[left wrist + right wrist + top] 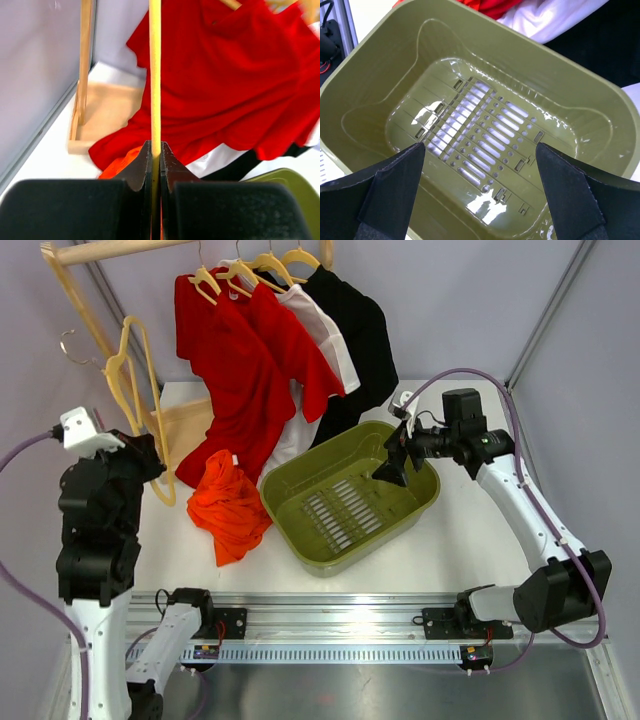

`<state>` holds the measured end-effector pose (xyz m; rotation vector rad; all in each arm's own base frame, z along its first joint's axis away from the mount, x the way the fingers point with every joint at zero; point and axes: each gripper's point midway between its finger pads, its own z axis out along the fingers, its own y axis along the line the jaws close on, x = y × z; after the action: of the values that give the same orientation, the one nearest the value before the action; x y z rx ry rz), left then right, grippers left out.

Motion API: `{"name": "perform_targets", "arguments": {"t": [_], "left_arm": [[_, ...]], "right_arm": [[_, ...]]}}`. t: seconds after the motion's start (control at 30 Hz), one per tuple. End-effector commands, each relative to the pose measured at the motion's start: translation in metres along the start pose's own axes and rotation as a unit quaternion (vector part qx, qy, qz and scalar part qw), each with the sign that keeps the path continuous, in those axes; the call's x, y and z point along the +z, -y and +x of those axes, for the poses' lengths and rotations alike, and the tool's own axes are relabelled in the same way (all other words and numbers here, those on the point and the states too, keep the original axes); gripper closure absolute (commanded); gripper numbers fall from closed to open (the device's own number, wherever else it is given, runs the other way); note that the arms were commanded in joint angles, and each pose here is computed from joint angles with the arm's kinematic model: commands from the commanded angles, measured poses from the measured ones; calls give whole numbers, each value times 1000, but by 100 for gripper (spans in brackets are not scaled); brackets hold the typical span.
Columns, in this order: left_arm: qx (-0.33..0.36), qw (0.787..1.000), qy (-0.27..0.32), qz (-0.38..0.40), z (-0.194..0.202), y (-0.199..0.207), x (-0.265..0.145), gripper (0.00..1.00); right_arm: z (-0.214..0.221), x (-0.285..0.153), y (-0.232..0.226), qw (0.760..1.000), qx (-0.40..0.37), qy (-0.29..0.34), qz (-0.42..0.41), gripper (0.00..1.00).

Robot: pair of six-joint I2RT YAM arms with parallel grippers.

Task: Remove the t-shirt from the hanger
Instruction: Hang the hanger back to the clothesline with the left arm

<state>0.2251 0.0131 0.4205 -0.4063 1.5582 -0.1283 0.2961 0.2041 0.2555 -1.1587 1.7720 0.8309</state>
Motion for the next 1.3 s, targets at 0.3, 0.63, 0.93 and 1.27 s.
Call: {"name": "perform_targets", "arguments": {"t": [0.3,0.63,0.93,1.27], "left_arm": [[43,998,32,-36,-39,10,87,100],[34,994,69,-81,-77,-5,154,100],[30,993,68,-90,-93,-13,201,100],[16,995,21,-94,-68,-29,249,100]], "right_arm": [[-14,-8,-9,999,-22,44,-16,1],[-10,-9,-12,998,-18,45,-29,1],[-6,-9,-12,998,-8,46,-38,0],[-2,-12,-7,998,-2,50,-34,1]]}}
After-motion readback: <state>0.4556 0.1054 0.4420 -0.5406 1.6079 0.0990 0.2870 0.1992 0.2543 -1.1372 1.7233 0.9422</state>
